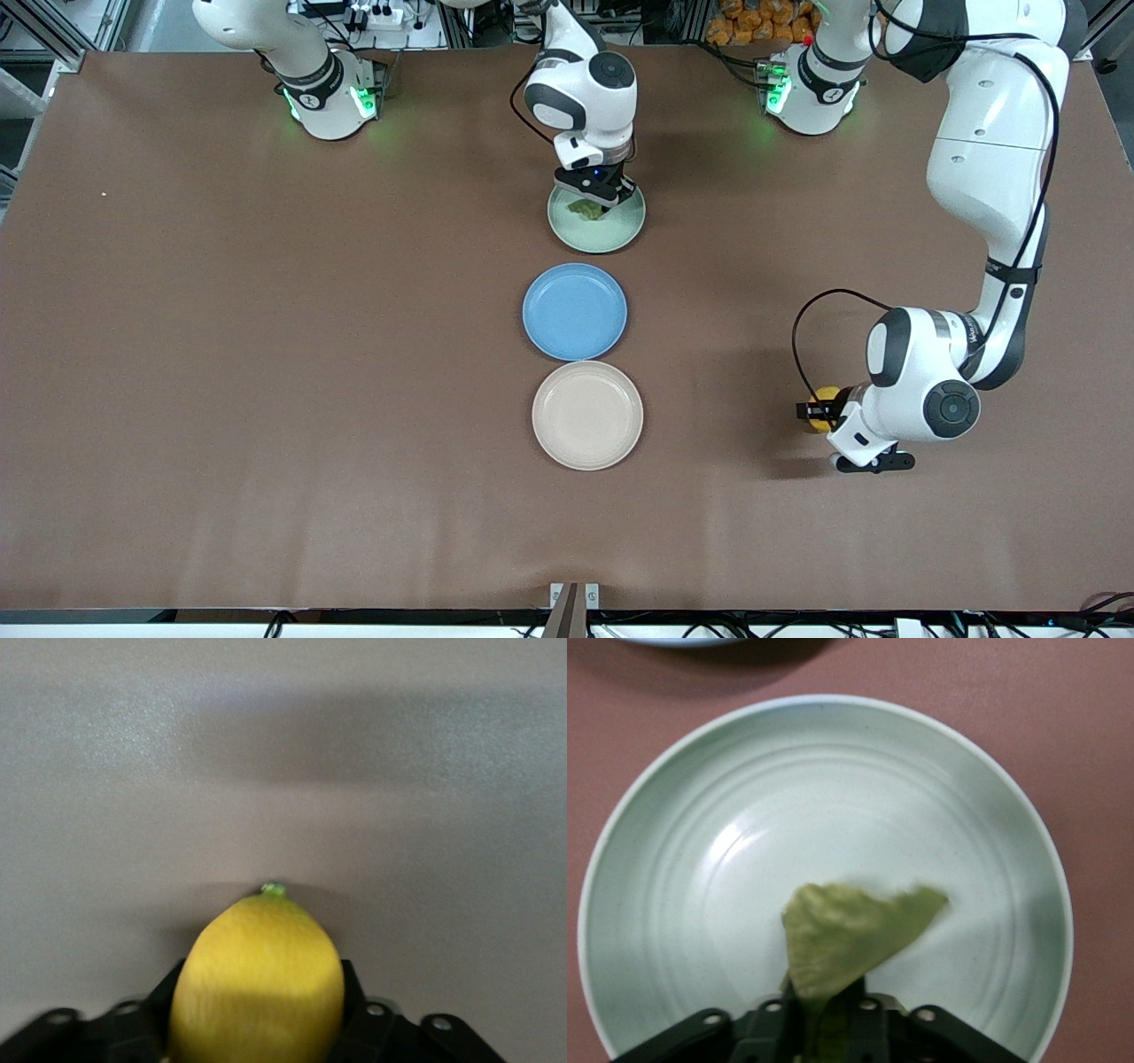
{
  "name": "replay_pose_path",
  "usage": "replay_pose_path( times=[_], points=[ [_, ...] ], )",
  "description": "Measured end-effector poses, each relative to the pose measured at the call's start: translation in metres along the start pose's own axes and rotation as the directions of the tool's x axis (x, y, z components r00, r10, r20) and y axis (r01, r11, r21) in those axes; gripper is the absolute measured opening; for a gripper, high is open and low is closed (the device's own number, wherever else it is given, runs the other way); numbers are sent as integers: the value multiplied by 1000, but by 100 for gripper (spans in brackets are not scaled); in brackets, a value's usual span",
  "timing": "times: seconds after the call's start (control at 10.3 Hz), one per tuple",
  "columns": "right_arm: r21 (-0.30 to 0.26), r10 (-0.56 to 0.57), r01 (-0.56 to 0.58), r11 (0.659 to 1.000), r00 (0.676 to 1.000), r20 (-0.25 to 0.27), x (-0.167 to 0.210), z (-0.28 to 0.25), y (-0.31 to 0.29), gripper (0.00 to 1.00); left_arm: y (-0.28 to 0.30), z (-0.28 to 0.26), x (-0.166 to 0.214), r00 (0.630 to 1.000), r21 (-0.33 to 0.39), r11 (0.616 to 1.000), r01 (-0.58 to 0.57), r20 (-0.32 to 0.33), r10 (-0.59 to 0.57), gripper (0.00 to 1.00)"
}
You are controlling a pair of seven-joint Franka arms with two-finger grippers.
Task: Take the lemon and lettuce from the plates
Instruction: 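Lower the lemon onto the table while the right gripper carries the lettuce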
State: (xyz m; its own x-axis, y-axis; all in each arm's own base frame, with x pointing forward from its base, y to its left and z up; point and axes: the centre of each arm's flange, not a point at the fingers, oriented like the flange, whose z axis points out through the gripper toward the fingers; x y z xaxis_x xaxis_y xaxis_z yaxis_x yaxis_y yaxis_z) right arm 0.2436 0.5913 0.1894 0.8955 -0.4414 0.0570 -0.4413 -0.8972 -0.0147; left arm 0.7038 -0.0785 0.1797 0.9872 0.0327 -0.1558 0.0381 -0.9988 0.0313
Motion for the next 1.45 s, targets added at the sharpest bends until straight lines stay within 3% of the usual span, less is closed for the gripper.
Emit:
replay_pose_path(
  times=[0.1, 0.29, 0.68, 1.45],
  points=[
    [7, 6, -6, 1000, 1000, -2, 3, -3, -2, 2, -1, 3, 1, 1000, 1, 1000, 0, -6, 0, 73],
    [35, 21, -21, 999, 1000, -3, 12, -17, -10, 3, -2, -3, 5, 1000, 2, 1000, -1, -27, 1, 99],
    [75, 86, -85, 994, 996, -2, 70, -64, -17, 3, -3, -40, 4, 1000, 11, 1000, 0, -21, 0, 100],
    [23, 32, -31, 999, 999, -25, 310, -62, 46, 3, -8, -126, -14, 1000, 30, 1000, 6, -11, -6, 100]
  ],
)
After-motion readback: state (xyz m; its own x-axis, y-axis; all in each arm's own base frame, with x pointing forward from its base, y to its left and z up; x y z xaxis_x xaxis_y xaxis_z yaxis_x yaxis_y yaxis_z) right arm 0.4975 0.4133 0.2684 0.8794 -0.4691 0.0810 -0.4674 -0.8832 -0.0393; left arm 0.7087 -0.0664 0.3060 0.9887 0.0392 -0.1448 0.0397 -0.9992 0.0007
